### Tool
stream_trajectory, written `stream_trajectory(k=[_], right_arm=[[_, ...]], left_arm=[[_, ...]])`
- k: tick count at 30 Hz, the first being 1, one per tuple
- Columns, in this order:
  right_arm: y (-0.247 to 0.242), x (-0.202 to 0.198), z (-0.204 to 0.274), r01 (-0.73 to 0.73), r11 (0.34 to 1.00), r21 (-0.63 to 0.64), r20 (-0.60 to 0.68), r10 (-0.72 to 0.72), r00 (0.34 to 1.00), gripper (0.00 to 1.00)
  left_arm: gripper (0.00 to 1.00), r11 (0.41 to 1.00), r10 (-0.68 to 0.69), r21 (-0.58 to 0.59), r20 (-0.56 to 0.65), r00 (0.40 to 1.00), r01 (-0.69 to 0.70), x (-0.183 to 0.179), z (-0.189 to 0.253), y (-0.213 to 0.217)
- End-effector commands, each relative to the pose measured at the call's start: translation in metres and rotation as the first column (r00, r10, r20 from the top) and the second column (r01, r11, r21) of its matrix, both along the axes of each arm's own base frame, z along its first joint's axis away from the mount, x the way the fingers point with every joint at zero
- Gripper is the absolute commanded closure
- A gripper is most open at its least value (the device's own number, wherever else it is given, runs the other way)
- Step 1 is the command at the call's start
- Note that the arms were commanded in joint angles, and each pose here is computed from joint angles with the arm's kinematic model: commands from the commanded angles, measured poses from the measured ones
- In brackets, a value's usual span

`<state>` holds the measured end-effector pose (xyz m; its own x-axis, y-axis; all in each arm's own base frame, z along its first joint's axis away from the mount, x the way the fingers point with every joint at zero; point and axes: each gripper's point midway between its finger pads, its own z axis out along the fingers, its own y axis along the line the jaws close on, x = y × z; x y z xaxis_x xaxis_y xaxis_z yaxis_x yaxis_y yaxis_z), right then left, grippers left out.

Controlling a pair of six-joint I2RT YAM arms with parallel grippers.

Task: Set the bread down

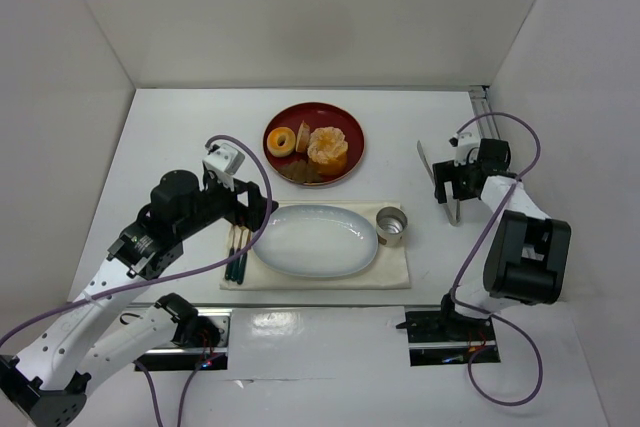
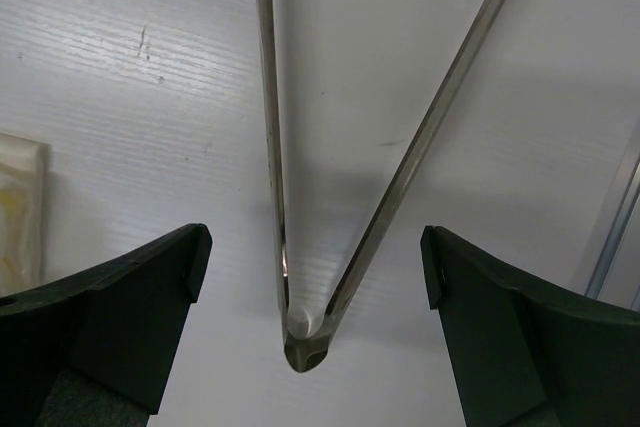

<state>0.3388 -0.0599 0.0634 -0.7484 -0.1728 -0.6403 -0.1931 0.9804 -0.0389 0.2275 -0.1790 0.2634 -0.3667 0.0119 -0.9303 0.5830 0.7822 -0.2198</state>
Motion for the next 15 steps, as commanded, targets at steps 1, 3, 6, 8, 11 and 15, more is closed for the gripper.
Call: stream_trajectory(k=[1,3,6,8,11,15], right_arm=[[-0.014,0.03,0.016,0.005,0.999,-0.053,0.093,0.0,0.996,0.0],[-0.017,0.036,0.013,0.011,0.998,-0.059,0.086,-0.006,0.996,0.0],[-0.019,0.043,0.007,0.011,0.998,-0.056,0.078,-0.006,0.997,0.0],[-0.02,0.045,0.0,0.01,0.999,-0.052,0.06,-0.007,0.998,0.0],[-0.022,0.05,0.0,0.016,0.998,-0.06,0.064,-0.012,0.998,0.0],[-0.023,0.052,-0.013,0.015,0.998,-0.053,0.036,-0.013,0.999,0.0]], left_arm=[[0.0,0.999,-0.026,-0.022,0.053,0.998,0.028,-0.002,0.013,-0.004],[0.0,0.999,-0.035,-0.024,0.052,0.998,0.036,-0.003,0.013,-0.005],[0.0,0.999,-0.033,-0.031,0.046,0.998,0.034,-0.003,0.013,-0.005],[0.0,0.999,-0.041,-0.033,0.045,0.998,0.043,-0.004,0.014,-0.006],[0.0,0.999,-0.041,-0.033,0.045,0.998,0.043,-0.004,0.014,-0.006],[0.0,0.998,-0.041,-0.037,0.053,0.998,0.043,-0.005,0.016,-0.005]])
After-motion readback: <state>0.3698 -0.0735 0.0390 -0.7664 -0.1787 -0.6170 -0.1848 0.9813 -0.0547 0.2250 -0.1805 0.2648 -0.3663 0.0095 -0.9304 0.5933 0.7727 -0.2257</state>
